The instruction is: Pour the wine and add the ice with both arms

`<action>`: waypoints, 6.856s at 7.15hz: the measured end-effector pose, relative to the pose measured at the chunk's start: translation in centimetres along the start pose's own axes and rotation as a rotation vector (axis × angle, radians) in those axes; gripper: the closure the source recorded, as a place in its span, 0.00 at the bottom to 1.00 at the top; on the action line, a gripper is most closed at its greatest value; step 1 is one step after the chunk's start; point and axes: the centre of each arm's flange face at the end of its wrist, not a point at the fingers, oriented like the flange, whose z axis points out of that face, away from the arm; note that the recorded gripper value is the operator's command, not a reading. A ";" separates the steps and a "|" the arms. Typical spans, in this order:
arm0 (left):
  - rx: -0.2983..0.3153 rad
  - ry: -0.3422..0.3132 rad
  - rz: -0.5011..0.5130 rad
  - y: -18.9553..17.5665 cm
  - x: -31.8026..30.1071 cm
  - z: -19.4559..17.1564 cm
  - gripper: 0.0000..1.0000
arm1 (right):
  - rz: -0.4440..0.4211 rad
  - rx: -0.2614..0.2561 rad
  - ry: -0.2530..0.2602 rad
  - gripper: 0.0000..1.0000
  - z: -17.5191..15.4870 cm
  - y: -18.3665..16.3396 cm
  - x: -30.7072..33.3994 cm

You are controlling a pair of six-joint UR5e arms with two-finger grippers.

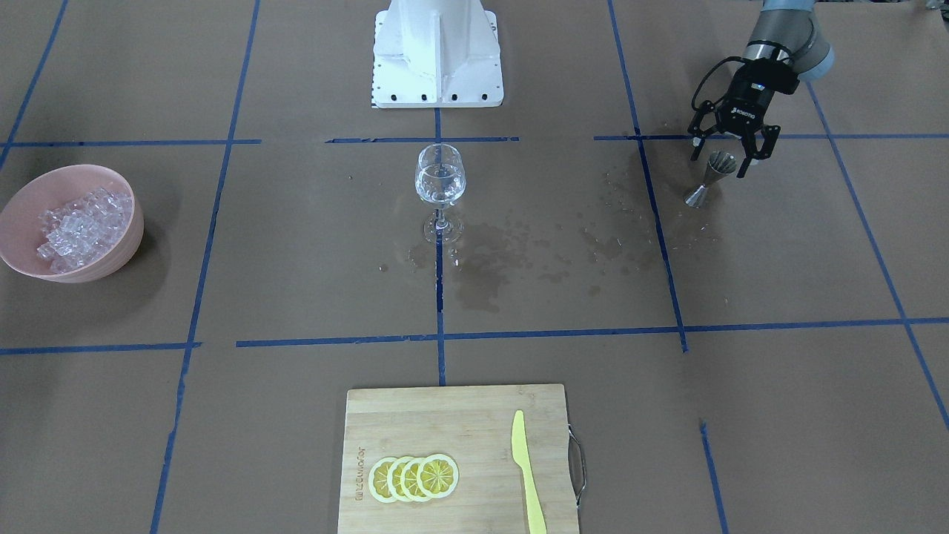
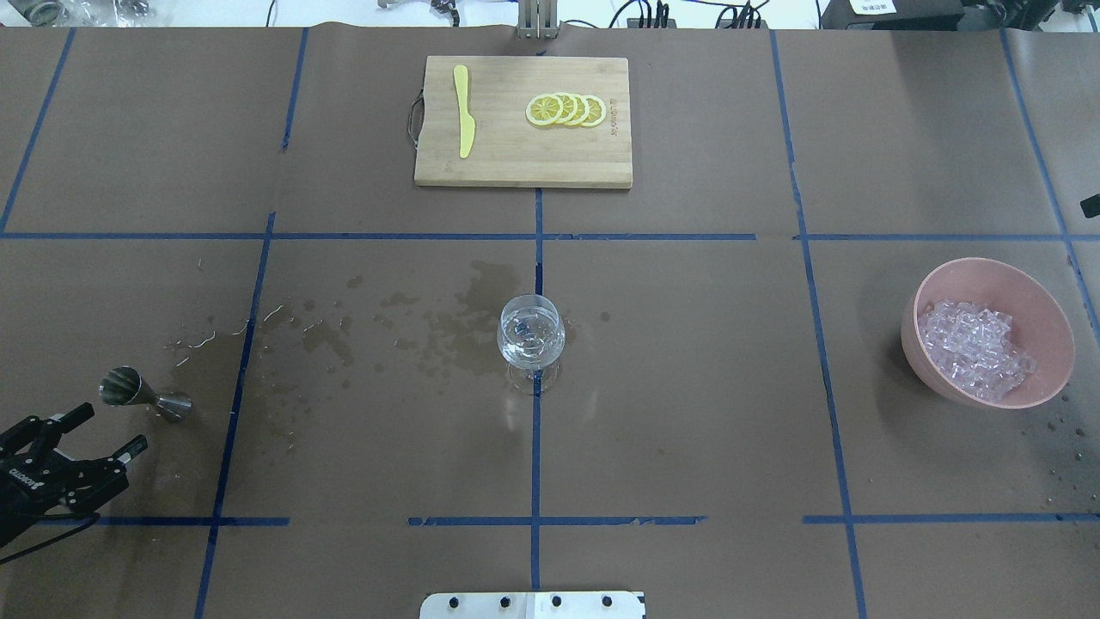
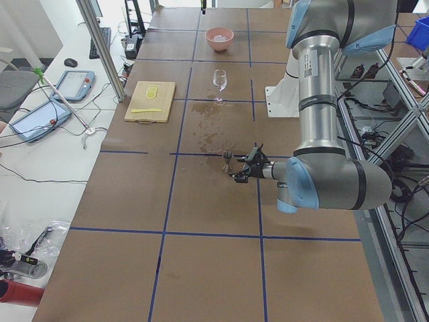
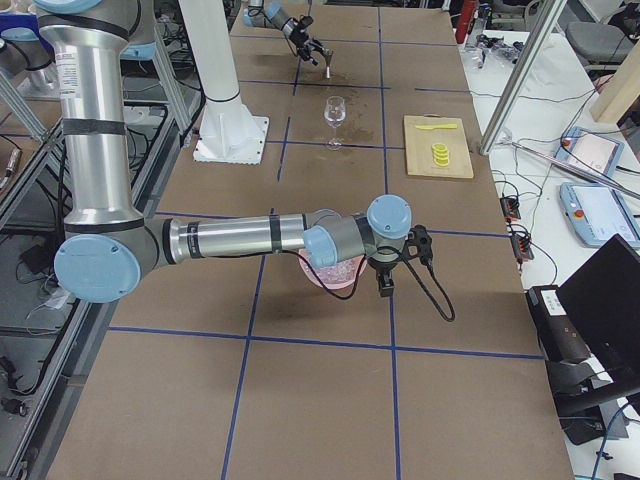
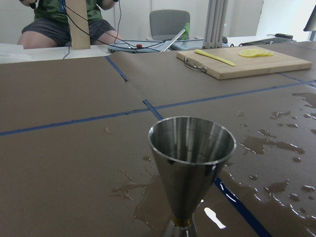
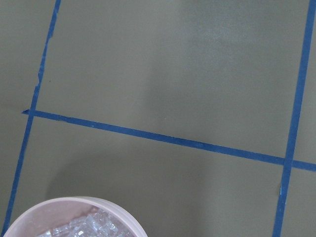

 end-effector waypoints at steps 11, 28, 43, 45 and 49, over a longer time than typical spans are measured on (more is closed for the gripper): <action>-0.377 -0.051 0.342 -9.1 -18.1 0.5 0.00 | 0.149 0.069 0.002 0.14 8.8 9.5 -12.0; -0.687 -0.027 -0.043 -22.4 -24.2 8.4 0.00 | 0.357 0.054 -0.072 1.00 3.5 3.0 -32.7; -0.780 -0.138 0.053 -27.4 -32.2 -0.7 0.00 | 0.482 0.118 -0.021 0.41 7.2 3.5 -68.9; -0.775 -0.137 0.058 -27.4 -32.0 -0.9 0.00 | 0.485 0.117 -0.014 0.42 7.4 3.6 -68.3; -0.773 -0.139 0.052 -27.3 -31.8 -1.2 0.00 | 0.492 0.112 -0.022 0.19 6.4 3.4 -66.4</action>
